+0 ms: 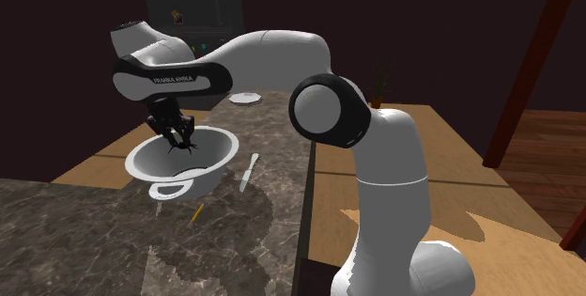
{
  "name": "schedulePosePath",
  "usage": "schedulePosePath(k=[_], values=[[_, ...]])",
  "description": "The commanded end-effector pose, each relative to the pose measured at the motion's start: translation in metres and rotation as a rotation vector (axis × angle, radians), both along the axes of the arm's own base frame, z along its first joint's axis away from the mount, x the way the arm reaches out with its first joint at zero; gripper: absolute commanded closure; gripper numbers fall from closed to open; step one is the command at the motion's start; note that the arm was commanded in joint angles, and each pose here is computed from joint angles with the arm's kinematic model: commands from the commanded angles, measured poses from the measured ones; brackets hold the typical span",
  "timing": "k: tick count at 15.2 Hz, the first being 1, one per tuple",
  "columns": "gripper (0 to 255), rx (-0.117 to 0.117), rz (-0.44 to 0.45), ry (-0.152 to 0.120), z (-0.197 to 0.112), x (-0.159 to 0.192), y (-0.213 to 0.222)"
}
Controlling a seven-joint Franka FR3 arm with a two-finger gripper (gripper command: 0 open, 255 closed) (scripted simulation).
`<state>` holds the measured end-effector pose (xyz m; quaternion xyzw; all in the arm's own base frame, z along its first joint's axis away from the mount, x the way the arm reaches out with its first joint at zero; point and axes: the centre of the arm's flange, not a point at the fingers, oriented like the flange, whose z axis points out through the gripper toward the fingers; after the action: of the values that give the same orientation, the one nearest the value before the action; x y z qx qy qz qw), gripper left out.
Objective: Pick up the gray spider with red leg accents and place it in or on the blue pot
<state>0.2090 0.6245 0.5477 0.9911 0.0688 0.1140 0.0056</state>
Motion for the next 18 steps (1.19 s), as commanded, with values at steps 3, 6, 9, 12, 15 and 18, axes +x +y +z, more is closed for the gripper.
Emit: schedulePosePath(k=[3,6,9,12,15,18], values=[[255,0.001,0.0,0.0,-0.001,-0.001,0.0],[255,0.0,0.0,0.0,-0.001,-0.001,0.0],[0,0.0,0.0,0.0,-0.001,-0.001,0.0],[0,0.0,0.0,0.0,-0.001,-0.001,0.0],[0,0.001,0.0,0.0,0.037,-0.01,0.0],[0,0.001,0.0,0.0,0.047,-0.012,0.0]])
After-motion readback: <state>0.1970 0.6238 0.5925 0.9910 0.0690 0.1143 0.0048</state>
